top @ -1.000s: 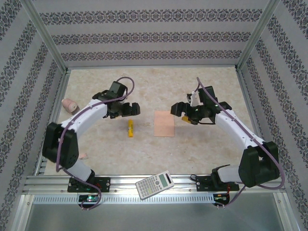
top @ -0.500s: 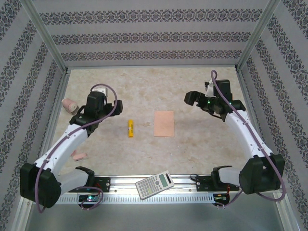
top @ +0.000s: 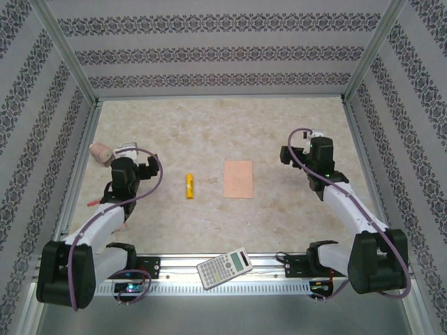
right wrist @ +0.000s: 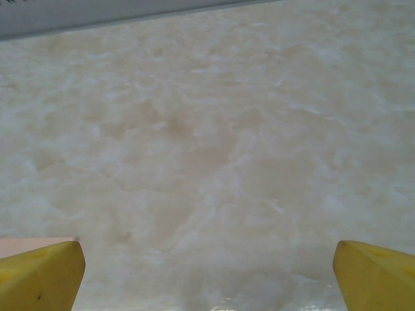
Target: Place the letter into the envelope and seal it
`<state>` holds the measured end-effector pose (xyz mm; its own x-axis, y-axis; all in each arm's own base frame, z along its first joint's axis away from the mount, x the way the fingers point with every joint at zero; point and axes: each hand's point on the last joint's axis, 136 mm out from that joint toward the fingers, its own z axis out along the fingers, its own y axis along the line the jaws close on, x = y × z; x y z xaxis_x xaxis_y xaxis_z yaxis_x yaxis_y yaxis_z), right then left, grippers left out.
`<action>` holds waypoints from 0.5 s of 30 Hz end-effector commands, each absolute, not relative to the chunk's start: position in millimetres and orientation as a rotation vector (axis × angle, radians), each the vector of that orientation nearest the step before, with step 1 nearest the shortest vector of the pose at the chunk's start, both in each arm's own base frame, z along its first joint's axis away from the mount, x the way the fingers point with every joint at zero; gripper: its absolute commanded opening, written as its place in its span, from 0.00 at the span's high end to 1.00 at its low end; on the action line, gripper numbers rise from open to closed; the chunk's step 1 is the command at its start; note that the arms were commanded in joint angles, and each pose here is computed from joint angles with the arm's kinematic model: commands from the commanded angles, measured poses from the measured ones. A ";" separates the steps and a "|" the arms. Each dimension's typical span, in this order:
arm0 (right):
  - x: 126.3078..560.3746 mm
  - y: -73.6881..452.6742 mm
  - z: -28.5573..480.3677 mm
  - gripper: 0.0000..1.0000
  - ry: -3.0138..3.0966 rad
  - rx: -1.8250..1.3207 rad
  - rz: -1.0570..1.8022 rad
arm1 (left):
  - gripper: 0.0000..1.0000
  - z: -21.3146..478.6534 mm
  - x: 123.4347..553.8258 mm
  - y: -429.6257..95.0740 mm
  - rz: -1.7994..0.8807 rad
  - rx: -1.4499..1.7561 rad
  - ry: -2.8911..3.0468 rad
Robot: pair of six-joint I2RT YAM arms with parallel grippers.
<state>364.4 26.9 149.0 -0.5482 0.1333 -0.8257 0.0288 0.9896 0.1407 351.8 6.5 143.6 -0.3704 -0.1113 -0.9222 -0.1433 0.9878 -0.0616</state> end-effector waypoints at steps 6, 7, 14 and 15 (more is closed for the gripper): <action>381.3 -2.4 156.3 0.02 1.934 0.106 -0.030 | 0.01 140.1 371.1 16.5 0.162 -0.092 1.847; 381.0 -2.7 153.3 0.02 1.926 0.104 -0.025 | 0.01 136.7 372.1 17.4 0.168 -0.092 1.849; 381.5 -5.8 133.5 0.02 1.903 0.081 -0.040 | 0.01 115.7 380.5 18.7 0.162 -0.099 1.816; 381.9 -7.1 129.5 0.02 1.905 0.083 -0.042 | 0.01 114.0 382.4 18.1 0.159 -0.096 1.812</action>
<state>376.5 0.5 121.9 -0.3982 0.0585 -0.9154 0.0662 0.9972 0.0349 372.0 13.5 90.2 -0.3672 0.0132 -0.9300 -0.1341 0.9887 0.0669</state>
